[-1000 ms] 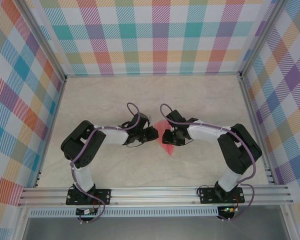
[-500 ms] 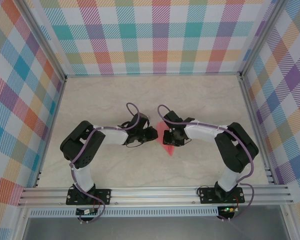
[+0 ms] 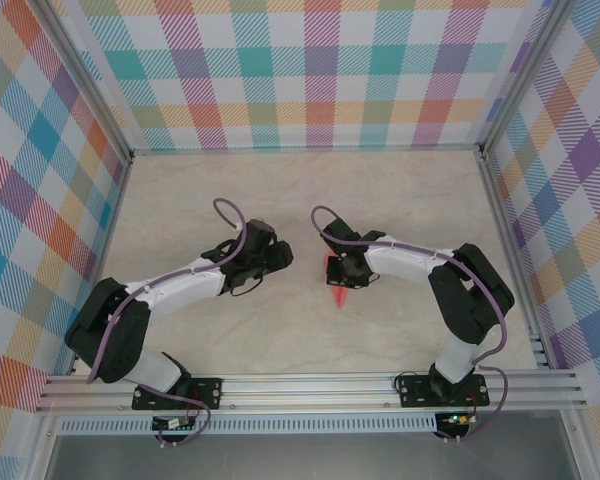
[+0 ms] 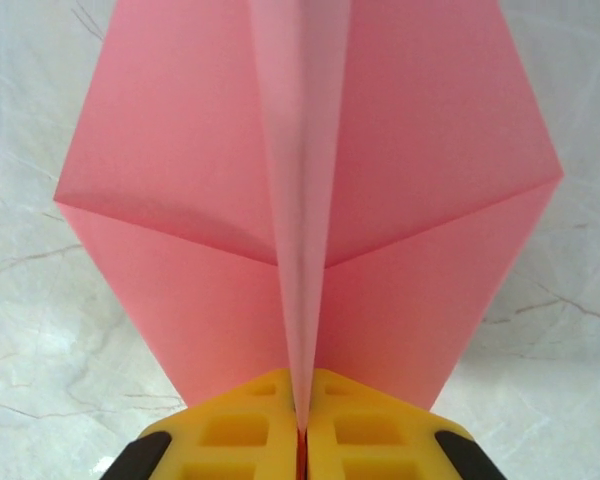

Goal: Fold a paper plane with a square sheet of paper (pick it up from the middle)
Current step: Move a paper plane to the center of the table.

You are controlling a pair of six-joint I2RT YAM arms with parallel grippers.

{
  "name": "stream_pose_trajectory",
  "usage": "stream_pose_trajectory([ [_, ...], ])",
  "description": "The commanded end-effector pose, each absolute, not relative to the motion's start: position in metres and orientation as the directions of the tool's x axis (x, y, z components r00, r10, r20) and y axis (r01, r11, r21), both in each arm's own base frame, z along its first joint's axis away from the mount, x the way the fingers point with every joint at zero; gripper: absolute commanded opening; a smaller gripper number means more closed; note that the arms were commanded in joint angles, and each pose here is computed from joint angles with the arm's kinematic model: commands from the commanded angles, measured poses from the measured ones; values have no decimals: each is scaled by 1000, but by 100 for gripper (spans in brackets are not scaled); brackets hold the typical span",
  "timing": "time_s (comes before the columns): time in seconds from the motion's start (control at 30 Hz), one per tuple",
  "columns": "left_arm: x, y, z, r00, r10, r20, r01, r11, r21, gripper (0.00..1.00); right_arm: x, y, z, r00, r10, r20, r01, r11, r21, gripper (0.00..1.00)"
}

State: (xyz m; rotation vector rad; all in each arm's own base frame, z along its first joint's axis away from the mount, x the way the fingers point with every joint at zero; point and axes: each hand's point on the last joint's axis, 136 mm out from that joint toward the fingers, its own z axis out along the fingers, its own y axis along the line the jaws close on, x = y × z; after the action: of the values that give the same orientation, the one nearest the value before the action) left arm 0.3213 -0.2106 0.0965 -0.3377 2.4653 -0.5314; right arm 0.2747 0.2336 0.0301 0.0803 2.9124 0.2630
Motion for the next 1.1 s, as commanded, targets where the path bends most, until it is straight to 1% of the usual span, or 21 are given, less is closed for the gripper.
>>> stream_pose_trajectory([
  [0.0, 307, -161, 90, -770, -366, -523, -238, 925, -297, 69, 289, 242, 43, -967, 69, -247, 25, 984, 177, 8],
  [0.07, 302, -146, 93, -757, -373, -537, -269, 926, -265, 74, 300, 250, 50, -961, 55, -269, 6, 984, 181, 8],
  [0.23, 293, -116, 91, -735, -415, -536, -343, 910, -233, 80, 335, 272, 57, -950, 21, -313, -35, 985, 172, 9],
  [0.4, 285, -101, 84, -737, -435, -517, -374, 900, -223, 81, 372, 292, 55, -942, -21, -336, -78, 985, 157, 11],
  [0.53, 283, -97, 81, -745, -436, -505, -379, 899, -218, 82, 390, 301, 44, -943, -46, -329, -97, 985, 142, 10],
  [0.77, 282, -101, 74, -758, -435, -485, -370, 900, -230, 82, 396, 300, 24, -957, -38, -287, -76, 990, 122, 11],
  [0.87, 282, -102, 71, -763, -435, -478, -370, 900, -230, 82, 396, 299, 19, -962, -27, -270, -62, 991, 121, 15],
  [0.93, 283, -104, 70, -765, -436, -473, -369, 900, -232, 82, 396, 298, 14, -966, -17, -259, -49, 992, 118, 20],
  [1.07, 283, -104, 70, -766, -437, -472, -369, 899, -234, 82, 396, 300, 9, -970, -5, -244, -37, 991, 125, 25],
])
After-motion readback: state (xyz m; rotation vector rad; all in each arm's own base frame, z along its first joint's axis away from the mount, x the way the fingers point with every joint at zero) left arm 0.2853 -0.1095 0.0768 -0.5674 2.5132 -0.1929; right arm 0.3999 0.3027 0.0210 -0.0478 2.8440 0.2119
